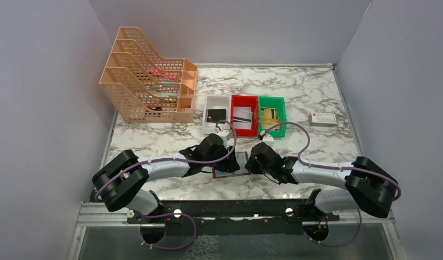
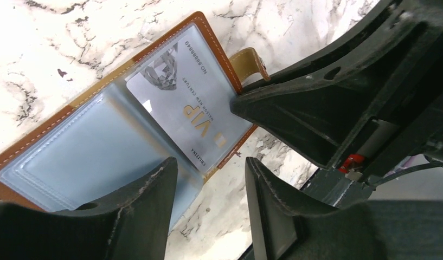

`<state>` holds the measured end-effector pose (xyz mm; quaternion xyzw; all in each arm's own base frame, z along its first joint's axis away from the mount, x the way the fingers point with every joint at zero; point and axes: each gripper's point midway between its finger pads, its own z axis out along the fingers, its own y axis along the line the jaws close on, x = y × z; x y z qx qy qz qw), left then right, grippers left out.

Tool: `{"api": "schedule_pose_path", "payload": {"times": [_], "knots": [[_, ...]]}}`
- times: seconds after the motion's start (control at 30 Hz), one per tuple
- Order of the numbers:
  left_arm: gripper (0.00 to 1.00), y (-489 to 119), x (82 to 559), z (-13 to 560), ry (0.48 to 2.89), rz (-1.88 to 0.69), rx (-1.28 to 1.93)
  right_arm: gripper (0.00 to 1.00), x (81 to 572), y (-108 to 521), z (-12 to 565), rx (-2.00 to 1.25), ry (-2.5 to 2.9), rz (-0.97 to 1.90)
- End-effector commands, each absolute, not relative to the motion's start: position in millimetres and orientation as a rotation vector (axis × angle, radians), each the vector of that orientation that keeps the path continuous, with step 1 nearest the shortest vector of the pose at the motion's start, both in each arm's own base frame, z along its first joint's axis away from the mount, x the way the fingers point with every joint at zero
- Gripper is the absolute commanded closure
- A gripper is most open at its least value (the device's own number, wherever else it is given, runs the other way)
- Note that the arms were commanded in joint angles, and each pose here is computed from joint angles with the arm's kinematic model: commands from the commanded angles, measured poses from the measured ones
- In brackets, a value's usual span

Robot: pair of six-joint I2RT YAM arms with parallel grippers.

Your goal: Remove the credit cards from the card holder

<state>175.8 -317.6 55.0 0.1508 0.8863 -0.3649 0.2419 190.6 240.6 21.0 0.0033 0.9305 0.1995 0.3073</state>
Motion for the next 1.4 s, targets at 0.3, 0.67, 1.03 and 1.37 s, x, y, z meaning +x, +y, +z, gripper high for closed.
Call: {"api": "schedule_pose_path", "payload": {"times": [0.3,0.67,1.03,1.37], "knots": [[0.52,-281.9,177.2,6.1,2.511,-0.788,0.183,0.82,156.8,234.9,-7.2,0.018,2.569,0.622],[0.57,-267.2,167.7,-21.0,2.561,-0.777,0.015,0.82,151.8,237.2,-10.5,0.018,2.584,0.657],[0.53,-254.3,166.7,-35.6,2.584,-0.704,-0.048,0.91,149.3,240.4,-16.2,0.013,2.599,0.675],[0.82,-274.8,168.7,-19.2,2.536,-0.839,0.004,0.93,148.0,240.9,-23.4,0.018,2.619,0.666]]}}
